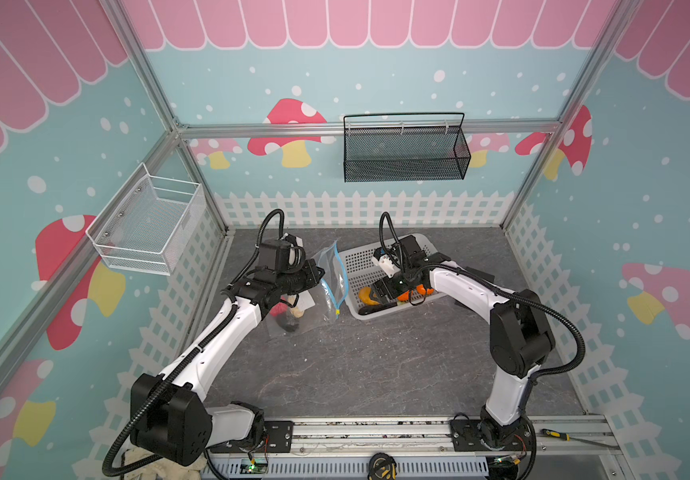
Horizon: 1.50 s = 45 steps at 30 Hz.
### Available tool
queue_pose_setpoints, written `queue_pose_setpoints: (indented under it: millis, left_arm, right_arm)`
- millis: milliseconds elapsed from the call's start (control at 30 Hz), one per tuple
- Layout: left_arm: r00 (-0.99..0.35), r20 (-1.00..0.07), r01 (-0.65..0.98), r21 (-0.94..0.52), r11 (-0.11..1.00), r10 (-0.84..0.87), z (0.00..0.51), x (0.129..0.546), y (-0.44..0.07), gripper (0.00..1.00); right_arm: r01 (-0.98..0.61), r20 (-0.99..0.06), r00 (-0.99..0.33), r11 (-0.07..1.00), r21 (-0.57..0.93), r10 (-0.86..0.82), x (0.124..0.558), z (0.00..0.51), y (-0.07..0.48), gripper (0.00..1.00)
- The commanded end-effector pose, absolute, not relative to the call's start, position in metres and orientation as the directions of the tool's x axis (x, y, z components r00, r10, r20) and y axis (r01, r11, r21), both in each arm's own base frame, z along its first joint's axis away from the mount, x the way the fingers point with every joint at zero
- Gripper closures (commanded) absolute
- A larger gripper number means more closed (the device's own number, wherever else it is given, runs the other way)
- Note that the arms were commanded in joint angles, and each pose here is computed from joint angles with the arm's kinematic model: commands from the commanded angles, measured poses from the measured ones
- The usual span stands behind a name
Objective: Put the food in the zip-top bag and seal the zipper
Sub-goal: 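Release the zipper edge with the right gripper and move over the basket, then grasp the yellow-orange oval dough piece in the basket with the right gripper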
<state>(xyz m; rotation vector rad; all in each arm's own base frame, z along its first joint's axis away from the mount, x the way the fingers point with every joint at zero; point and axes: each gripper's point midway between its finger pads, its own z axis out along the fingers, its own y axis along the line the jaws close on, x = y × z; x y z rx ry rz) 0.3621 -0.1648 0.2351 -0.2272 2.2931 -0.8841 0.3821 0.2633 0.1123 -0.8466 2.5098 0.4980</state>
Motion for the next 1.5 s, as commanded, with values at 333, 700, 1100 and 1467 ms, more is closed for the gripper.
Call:
queue_pose_setpoints:
  millis: [333, 700, 1100, 1467]
  left_arm:
    - [-0.752, -0.543, 0.097, -0.652, 0.752, -0.373, 0.240, 0.359, -0.166, 1.00]
    - [-0.752, -0.539, 0.090, -0.654, 0.751, -0.379, 0.238, 0.358, -0.165, 1.00]
    - [-0.752, -0.536, 0.082, -0.653, 0.753, -0.383, 0.235, 0.358, -0.164, 1.00]
    - [-0.751, -0.537, 0.081, -0.653, 0.753, -0.385, 0.234, 0.358, -0.164, 1.00]
  right_arm:
    - [-0.682, -0.484, -0.673, 0.723, 0.114, -0.559, 0.392, 0.075, 0.276, 0.02]
    - [-0.681, -0.491, -0.666, 0.727, 0.091, -0.562, 0.411, 0.066, 0.286, 0.07]
    - [-0.681, -0.483, -0.670, 0.726, 0.098, -0.564, 0.419, 0.056, 0.292, 0.21]
    - [-0.678, -0.495, -0.679, 0.722, 0.138, -0.543, 0.420, 0.057, 0.299, 0.32]
